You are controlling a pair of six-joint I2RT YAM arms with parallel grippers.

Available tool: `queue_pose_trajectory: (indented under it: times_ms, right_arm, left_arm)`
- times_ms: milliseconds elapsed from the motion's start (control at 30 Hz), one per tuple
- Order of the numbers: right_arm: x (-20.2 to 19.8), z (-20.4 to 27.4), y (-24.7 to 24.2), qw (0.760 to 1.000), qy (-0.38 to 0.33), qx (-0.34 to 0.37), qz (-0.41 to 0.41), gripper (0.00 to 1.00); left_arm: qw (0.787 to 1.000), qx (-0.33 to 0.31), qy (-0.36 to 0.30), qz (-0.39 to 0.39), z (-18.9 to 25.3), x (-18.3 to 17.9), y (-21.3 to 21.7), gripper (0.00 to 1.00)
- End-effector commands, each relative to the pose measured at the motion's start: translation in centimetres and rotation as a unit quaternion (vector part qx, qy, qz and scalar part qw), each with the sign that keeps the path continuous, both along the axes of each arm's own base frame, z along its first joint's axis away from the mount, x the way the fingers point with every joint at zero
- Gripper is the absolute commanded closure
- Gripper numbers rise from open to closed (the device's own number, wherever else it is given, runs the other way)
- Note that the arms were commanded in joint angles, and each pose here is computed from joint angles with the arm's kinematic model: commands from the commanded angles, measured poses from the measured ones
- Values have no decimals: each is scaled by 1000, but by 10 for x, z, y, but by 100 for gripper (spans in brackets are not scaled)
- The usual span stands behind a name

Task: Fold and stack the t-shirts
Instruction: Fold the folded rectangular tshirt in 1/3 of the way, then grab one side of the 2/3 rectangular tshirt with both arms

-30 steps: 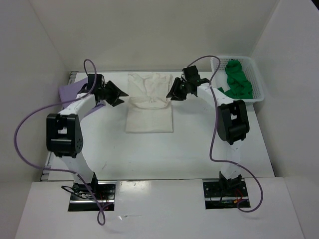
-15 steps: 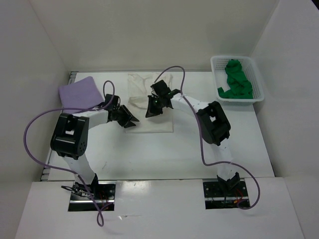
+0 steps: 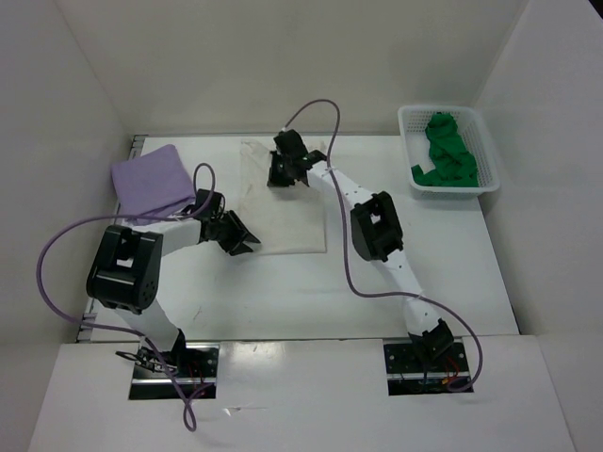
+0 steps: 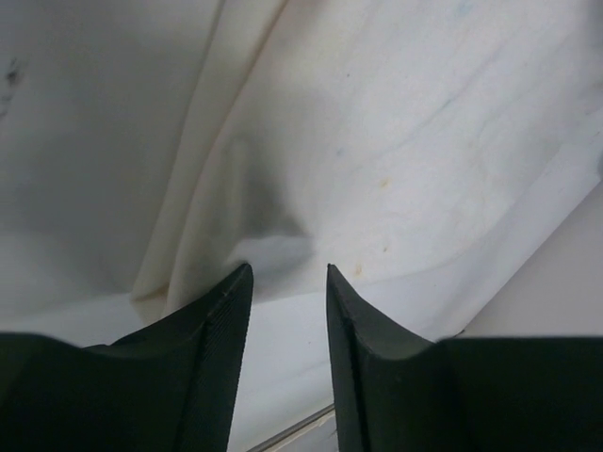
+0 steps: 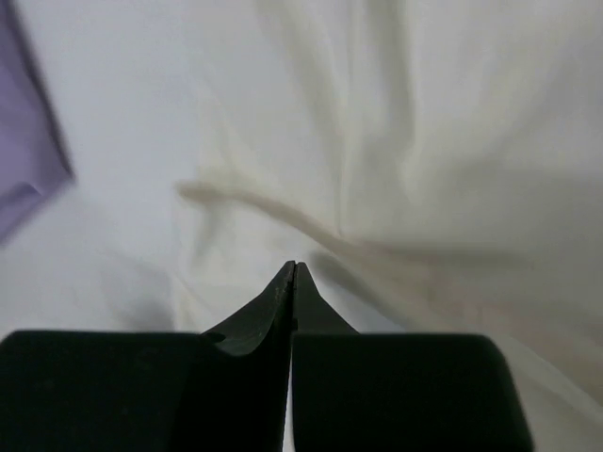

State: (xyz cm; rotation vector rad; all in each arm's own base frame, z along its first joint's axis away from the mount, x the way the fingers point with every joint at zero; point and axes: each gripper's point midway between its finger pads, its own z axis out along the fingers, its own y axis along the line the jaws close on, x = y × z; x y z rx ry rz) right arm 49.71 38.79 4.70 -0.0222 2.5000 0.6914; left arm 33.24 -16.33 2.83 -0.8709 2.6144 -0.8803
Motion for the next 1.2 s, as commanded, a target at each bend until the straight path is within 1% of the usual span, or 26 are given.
queue_pose_trajectory:
  times_ms: [0, 33, 67, 100, 133, 167, 233, 267, 300, 333, 367, 400, 433, 467, 500, 533, 567, 600, 633, 667, 733, 767, 833, 933, 1067, 1167]
  right_arm:
    - [64, 54, -8, 994, -98, -2, -52, 100]
    - [77, 88, -12, 990, -125, 16, -61, 100]
    - [77, 111, -16, 989, -129, 37, -64, 100]
    - [72, 110, -20, 991, -116, 39, -57, 100]
    - [63, 132, -25, 990, -119, 41, -57, 100]
    - [55, 142, -28, 991, -120, 36, -44, 99]
    - [31, 136, -37, 995, -97, 12, -12, 98]
    - [22, 142, -39, 995, -98, 14, -2, 98]
    - [-6, 146, -51, 996, -83, 14, 7, 98]
    - [-19, 152, -56, 996, -84, 20, 11, 98]
    - [-32, 121, -76, 999, -50, 19, -2, 100]
    - [-48, 155, -87, 996, -69, 48, -5, 100]
    - [-62, 154, -94, 996, -56, 65, -1, 100]
    - [-80, 121, -111, 997, -16, 67, -17, 100]
    - [-96, 137, -115, 996, -27, 84, -14, 100]
    - [-104, 127, -125, 996, -20, 80, -19, 92]
    - [-124, 95, -133, 997, 13, 69, -26, 86]
    - [-133, 90, -139, 997, 22, 74, -31, 78]
    - [-146, 77, -137, 996, 44, 81, -16, 64]
    - [-157, 60, -145, 994, 65, 83, -23, 59]
    - [-165, 48, -151, 992, 79, 86, -37, 51]
    - [-173, 36, -158, 992, 88, 73, -46, 49]
    - [-169, 27, -164, 990, 96, 83, -64, 49]
    - [-177, 10, -160, 987, 126, 87, -52, 49]
    - [-179, -10, -155, 983, 148, 94, -47, 49]
    - [-184, -21, -156, 982, 158, 93, -45, 51]
  left_arm:
    - [1000, 21, 6, -14, 10, -16, 6, 53]
    - [1000, 18, -9, -13, 23, -9, 4, 51]
    - [999, 18, -25, -17, 38, -7, 4, 47]
    - [999, 16, -36, -17, 48, -5, 4, 45]
    - [998, 15, -61, -13, 65, 3, 8, 44]
    - [998, 15, -62, -13, 69, 0, 8, 42]
    - [997, 25, -74, -3, 78, 3, 21, 42]
    - [997, 31, -74, 5, 77, 5, 26, 42]
    - [997, 34, -71, 7, 73, 0, 31, 42]
    - [997, 38, -64, 17, 67, -1, 41, 41]
    - [998, 36, -56, 19, 62, -5, 44, 41]
    - [998, 39, -50, 20, 56, -8, 48, 41]
    - [998, 41, -33, 24, 43, -15, 51, 41]
    - [999, 33, -29, 20, 41, -18, 51, 41]
    - [999, 33, -26, 19, 37, -17, 51, 41]
    - [999, 36, -18, 19, 31, -20, 55, 41]
    - [999, 37, -10, 19, 26, -21, 55, 41]
    - [999, 32, -6, 16, 23, -21, 53, 41]
    - [999, 32, -6, 16, 20, -19, 53, 41]
    - [1000, 29, -1, 10, 17, -21, 52, 41]
    - [1000, 23, 15, 6, 7, -22, 49, 41]
    - [1000, 26, 14, 1, 6, -20, 50, 41]
    - [1000, 22, 20, -1, 1, -20, 48, 41]
    - [999, 25, 21, 5, -2, -20, 50, 44]
    - [999, 28, 29, 11, -11, -21, 51, 51]
    - [999, 28, 31, 11, -17, -20, 51, 61]
